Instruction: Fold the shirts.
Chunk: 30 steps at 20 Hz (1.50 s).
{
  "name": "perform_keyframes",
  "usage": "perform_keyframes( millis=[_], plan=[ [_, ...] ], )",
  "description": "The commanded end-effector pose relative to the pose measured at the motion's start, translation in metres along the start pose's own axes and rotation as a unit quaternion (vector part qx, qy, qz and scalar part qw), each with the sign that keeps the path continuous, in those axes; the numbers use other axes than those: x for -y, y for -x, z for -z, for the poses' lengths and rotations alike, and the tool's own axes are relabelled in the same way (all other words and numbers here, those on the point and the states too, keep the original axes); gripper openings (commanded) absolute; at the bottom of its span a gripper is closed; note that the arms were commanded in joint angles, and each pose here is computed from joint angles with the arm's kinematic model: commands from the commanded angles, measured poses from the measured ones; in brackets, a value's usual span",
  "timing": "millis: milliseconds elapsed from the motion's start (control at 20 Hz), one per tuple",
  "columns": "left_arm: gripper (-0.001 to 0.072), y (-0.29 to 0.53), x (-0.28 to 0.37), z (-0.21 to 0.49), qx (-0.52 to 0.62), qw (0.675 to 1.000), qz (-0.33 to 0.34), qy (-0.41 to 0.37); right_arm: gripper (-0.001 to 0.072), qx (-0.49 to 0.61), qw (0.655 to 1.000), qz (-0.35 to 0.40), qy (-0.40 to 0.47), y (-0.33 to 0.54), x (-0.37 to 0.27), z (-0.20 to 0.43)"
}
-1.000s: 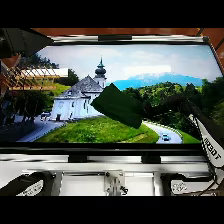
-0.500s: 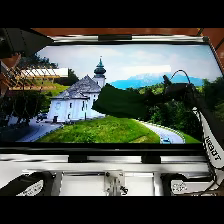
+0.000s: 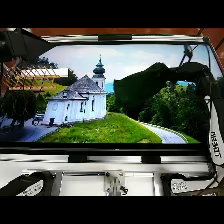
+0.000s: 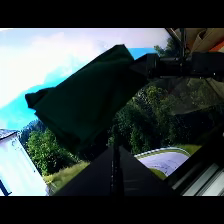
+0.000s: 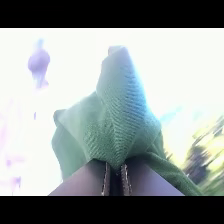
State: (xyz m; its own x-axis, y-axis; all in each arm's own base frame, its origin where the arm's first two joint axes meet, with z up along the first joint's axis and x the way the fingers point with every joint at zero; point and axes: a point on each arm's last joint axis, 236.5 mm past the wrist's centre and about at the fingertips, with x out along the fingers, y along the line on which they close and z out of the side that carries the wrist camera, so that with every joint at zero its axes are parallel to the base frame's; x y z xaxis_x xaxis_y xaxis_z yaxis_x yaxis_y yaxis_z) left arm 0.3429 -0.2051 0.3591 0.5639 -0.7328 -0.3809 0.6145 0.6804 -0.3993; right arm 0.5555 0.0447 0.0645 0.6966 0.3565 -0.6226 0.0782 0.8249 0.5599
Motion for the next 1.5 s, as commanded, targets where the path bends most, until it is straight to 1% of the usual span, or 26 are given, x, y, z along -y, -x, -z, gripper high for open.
perform_keyframes(
  millis=[0,200,350,450,600,650,750,900,1000,1200,1250,1300,1350,1400,1450],
  plan=[
    [0.0035,0.0,0.002,0.014,-0.03,1.0,0.005,0.003,0.0066,0.079,0.995,0.038,-0.037,0.022,0.058,-0.059],
    [0.0035,0.001,0.004,0.026,-0.055,0.998,0.009,0.004,0.0066,0.129,0.981,0.105,-0.097,0.071,0.161,-0.092],
    [0.0035,-0.004,0.001,0.028,-0.061,0.998,0.009,0.011,0.0066,0.167,0.956,0.151,-0.187,0.117,0.231,-0.102],
    [0.0035,-0.011,-0.001,0.032,-0.07,0.997,0.013,0.015,0.0067,0.14,0.944,0.185,-0.234,0.136,0.266,-0.081],
    [0.0035,-0.028,-0.005,0.04,-0.09,0.995,0.02,0.022,0.0067,0.022,0.917,0.266,-0.295,0.153,0.301,-0.01],
    [0.0035,-0.035,-0.005,0.044,-0.098,0.995,0.025,0.025,0.0067,-0.027,0.904,0.292,-0.31,0.159,0.306,0.018],
    [0.0035,-0.047,-0.004,0.051,-0.113,0.993,0.034,0.02,0.0067,-0.126,0.881,0.313,-0.33,0.168,0.3,0.067],
    [0.0035,-0.06,0.004,0.06,-0.129,0.99,0.052,-0.011,0.0066,-0.223,0.857,0.29,-0.364,0.171,0.274,0.113],
    [0.0035,-0.064,0.01,0.063,-0.133,0.989,0.061,-0.033,0.0066,-0.261,0.846,0.262,-0.383,0.165,0.256,0.133],
    [0.0035,-0.064,0.011,0.064,-0.133,0.988,0.064,-0.042,0.0067,-0.287,0.844,0.26,-0.371,0.148,0.244,0.151],
    [0.0035,-0.064,0.011,0.064,-0.133,0.988,0.064,-0.045,0.0077,-0.288,0.846,0.262,-0.366,0.142,0.241,0.154],
    [0.0035,-0.064,0.011,0.064,-0.133,0.988,0.064,-0.045,0.0205,-0.286,0.844,0.273,-0.362,0.14,0.243,0.155],
    [0.0035,-0.064,0.011,0.064,-0.133,0.988,0.064,-0.045,0.0461,-0.284,0.845,0.283,-0.355,0.14,0.245,0.155],
    [0.0035,-0.064,0.011,0.064,-0.133,0.988,0.064,-0.045,0.0508,-0.286,0.846,0.285,-0.348,0.143,0.244,0.155],
    [0.0035,-0.064,0.011,0.064,-0.133,0.988,0.064,-0.045,0.0509,-0.291,0.845,0.29,-0.343,0.15,0.243,0.155]
  ],
)
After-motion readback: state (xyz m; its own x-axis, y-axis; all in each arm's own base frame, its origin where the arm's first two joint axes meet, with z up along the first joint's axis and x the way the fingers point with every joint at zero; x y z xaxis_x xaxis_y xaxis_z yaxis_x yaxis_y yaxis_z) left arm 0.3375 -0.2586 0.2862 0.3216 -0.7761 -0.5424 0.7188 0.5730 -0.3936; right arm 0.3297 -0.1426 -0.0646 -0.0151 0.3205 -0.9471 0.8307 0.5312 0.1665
